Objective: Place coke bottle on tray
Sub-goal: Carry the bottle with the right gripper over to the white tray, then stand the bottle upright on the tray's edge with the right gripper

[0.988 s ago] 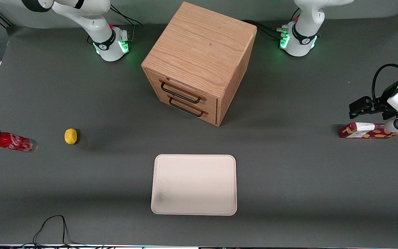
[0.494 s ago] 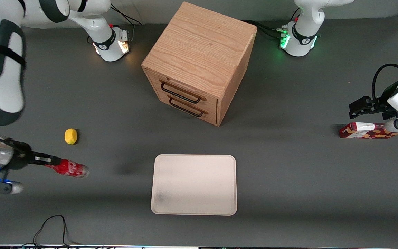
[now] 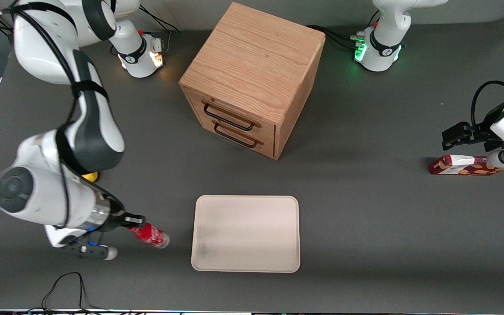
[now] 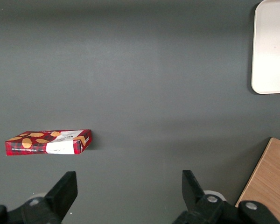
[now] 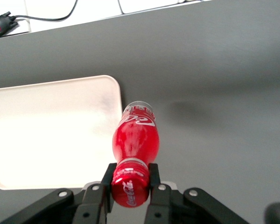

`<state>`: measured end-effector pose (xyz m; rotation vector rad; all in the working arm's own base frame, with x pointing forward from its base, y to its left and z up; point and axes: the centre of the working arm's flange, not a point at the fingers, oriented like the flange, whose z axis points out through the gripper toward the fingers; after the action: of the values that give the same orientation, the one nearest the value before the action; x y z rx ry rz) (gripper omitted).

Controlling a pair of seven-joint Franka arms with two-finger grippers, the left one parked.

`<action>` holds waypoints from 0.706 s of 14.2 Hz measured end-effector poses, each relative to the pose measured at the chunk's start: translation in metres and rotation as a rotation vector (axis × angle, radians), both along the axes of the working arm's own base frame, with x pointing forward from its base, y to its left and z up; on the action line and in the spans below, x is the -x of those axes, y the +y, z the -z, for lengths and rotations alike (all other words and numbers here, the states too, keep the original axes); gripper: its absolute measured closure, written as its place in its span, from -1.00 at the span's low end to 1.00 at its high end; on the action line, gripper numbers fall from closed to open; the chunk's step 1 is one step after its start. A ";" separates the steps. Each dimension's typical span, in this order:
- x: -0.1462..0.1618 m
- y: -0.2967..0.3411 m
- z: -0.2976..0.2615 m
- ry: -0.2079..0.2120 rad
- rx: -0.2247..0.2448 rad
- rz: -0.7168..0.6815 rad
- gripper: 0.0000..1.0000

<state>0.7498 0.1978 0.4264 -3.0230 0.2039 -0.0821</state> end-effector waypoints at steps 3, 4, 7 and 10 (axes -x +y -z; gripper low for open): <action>-0.007 0.040 0.037 -0.070 0.022 -0.049 0.37; -0.008 0.052 0.049 -0.089 0.026 -0.064 0.37; -0.006 0.078 0.072 -0.110 0.027 -0.096 0.37; -0.004 0.091 0.085 -0.118 0.024 -0.111 0.37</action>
<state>0.7538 0.2888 0.3415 -3.0335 0.0244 -0.2547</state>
